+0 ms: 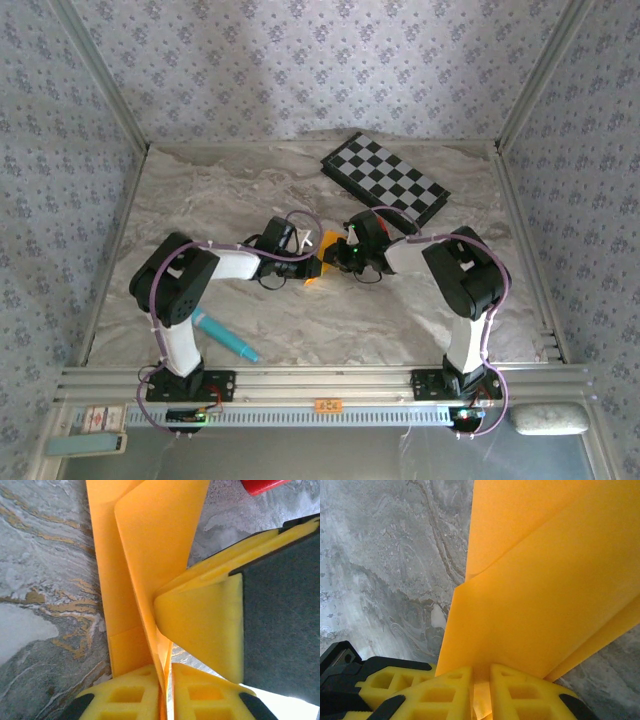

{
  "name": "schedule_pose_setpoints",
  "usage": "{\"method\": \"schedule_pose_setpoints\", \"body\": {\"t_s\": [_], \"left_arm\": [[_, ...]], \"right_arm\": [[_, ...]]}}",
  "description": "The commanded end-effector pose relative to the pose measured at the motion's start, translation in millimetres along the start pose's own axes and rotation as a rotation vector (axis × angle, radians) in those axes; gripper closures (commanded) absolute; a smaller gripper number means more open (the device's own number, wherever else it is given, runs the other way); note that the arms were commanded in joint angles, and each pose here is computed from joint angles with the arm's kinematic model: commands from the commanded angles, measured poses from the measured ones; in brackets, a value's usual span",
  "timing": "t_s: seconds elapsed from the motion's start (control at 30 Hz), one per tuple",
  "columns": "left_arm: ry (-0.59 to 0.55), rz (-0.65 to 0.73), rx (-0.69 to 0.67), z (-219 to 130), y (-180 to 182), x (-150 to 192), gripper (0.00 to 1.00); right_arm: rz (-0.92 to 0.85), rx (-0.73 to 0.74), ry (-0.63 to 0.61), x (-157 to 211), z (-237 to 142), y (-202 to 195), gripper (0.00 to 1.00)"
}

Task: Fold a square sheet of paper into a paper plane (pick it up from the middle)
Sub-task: Fold the wing for the fifth time at the center of the table.

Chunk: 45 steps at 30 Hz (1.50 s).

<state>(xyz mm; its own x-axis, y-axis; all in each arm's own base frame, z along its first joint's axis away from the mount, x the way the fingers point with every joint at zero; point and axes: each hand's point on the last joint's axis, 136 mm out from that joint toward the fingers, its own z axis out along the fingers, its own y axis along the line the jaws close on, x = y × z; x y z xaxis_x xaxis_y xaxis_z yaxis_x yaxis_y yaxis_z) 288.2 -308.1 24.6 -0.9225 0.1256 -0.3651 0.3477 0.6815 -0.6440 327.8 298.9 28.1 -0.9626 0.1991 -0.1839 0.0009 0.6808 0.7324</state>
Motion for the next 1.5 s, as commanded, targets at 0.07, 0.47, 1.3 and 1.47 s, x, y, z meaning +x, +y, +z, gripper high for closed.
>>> {"method": "schedule_pose_setpoints", "body": {"t_s": [0.07,0.47,1.3,1.47], "left_arm": [[0.104,-0.088,-0.117,-9,26,36,0.82],[0.094,-0.140,-0.108,-32,12,29,0.78],[-0.046,-0.143,-0.066,-65,-22,-15,0.77],[-0.009,-0.151,-0.031,-50,-31,-10,0.81]], "right_arm": [[0.000,0.051,0.027,6,5,-12,0.82],[-0.023,0.033,0.031,6,5,-5,0.82],[-0.025,0.048,0.046,10,6,-7,0.83],[-0.025,0.050,0.049,10,6,-7,0.83]]}}
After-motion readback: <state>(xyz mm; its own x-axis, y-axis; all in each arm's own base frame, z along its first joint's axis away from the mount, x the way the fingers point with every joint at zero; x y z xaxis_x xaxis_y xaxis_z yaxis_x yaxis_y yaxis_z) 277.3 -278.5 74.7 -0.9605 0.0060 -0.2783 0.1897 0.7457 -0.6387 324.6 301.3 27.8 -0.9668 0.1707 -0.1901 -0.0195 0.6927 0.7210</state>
